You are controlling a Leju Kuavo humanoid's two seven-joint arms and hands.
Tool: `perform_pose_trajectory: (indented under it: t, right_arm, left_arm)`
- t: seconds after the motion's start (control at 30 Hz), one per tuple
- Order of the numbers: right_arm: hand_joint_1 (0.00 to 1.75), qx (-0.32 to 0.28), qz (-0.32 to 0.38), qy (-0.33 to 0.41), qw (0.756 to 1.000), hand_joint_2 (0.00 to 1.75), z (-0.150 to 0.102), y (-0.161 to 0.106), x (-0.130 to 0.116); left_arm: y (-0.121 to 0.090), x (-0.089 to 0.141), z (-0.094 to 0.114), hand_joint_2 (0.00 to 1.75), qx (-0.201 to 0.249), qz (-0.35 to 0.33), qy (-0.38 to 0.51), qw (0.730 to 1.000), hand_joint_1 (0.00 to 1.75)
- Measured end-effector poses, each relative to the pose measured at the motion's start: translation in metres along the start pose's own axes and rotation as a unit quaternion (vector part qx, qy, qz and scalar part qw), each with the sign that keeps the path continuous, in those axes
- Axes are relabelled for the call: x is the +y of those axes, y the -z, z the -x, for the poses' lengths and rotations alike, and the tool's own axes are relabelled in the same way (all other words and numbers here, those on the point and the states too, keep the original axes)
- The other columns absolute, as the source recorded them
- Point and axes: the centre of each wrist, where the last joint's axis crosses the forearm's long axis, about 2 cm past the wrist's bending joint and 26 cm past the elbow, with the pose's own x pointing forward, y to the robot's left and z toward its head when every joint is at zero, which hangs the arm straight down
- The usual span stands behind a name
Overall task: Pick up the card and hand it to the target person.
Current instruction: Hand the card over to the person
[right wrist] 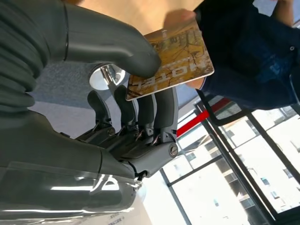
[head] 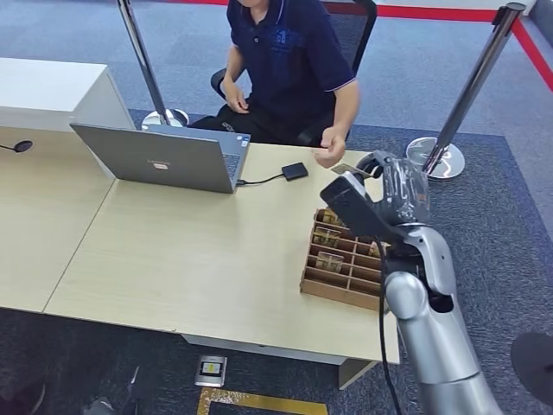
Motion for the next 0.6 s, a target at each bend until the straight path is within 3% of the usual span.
perform_pose_trajectory:
  t: [0.23,0.53,0.57,0.6]
  right_arm:
    - [1.39,0.024,-0.020,-0.025,0.999,1.75,-0.019,0.043,0.000]
    - [1.35,0.044,-0.060,-0.036,0.997,1.75,-0.019,0.052,0.018]
    - [1.34,0.046,-0.063,-0.038,0.996,1.75,-0.018,0.051,0.020]
    - [1.13,0.048,-0.066,-0.039,0.996,1.75,-0.017,0.050,0.022]
  left_arm:
    - [0.000,0.000,-0.001,0.00,0.001,-0.001,0.003,1.000,0.00]
    - [0.000,0.000,-0.001,0.00,-0.002,0.002,0.008,1.000,0.00]
    - [0.000,0.000,-0.001,0.00,-0.003,0.002,0.008,1.000,0.00]
    - [0.000,0.000,-0.001,0.00,-0.003,0.002,0.008,1.000,0.00]
